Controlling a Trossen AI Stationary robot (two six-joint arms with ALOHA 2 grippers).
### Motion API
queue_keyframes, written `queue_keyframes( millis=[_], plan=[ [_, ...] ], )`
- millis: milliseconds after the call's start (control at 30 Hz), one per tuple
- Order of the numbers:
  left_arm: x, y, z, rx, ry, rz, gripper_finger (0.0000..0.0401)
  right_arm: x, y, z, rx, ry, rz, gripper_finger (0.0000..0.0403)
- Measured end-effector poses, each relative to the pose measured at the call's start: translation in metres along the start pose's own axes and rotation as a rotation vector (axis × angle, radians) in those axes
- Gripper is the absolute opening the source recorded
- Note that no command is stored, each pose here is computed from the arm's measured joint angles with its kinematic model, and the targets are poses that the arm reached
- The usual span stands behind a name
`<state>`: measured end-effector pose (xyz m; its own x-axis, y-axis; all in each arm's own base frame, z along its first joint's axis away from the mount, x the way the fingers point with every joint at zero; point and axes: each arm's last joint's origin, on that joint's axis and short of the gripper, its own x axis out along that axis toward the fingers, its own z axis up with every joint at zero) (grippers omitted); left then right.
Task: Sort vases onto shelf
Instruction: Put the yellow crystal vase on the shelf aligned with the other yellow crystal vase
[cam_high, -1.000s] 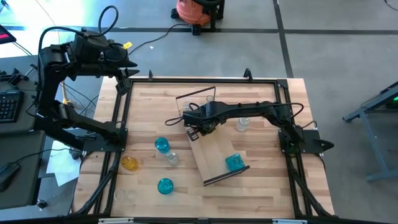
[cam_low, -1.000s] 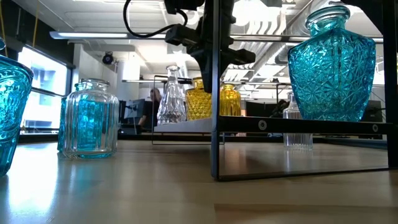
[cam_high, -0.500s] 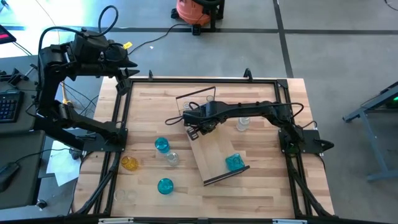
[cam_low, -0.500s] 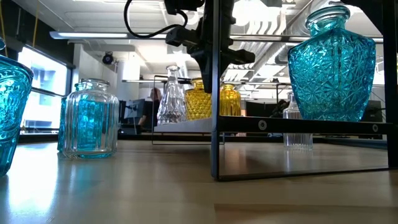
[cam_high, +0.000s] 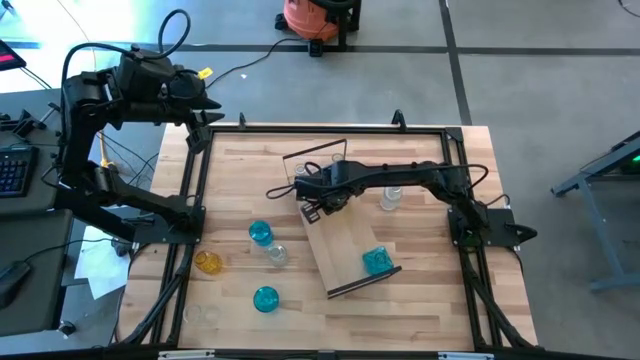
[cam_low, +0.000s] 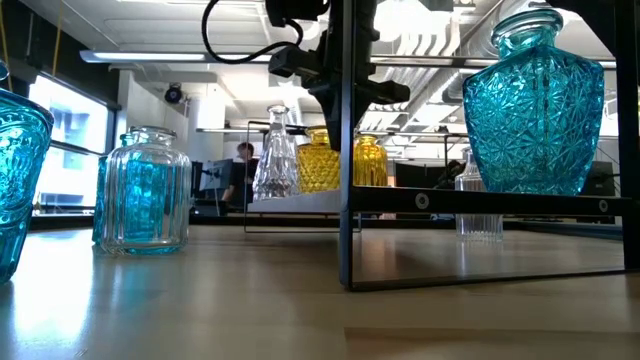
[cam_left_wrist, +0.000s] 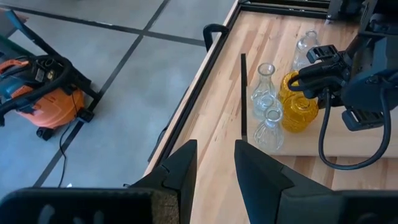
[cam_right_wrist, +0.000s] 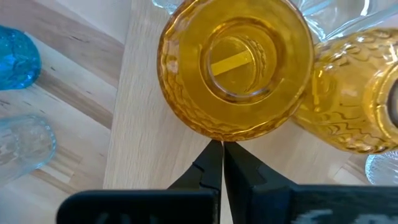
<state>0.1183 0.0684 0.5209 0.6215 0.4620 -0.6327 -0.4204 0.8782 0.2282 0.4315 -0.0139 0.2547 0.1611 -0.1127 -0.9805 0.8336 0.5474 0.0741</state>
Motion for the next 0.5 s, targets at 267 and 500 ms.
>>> queue_keyframes(
  millis=[267,500],
  plan=[
    [-0.0005,-0.0001,-0.0004,0.000,0.001,-0.001,0.0102,0.0003,-0.0016,0.0021,0.003,-0.001,-0.002,0.0000],
    [-0.0003,-0.0001,-0.0004,0.000,0.002,0.000,0.0102,0.0004,-0.0023,0.0032,0.010,-0.009,-0.008,0.0000]
  ],
)
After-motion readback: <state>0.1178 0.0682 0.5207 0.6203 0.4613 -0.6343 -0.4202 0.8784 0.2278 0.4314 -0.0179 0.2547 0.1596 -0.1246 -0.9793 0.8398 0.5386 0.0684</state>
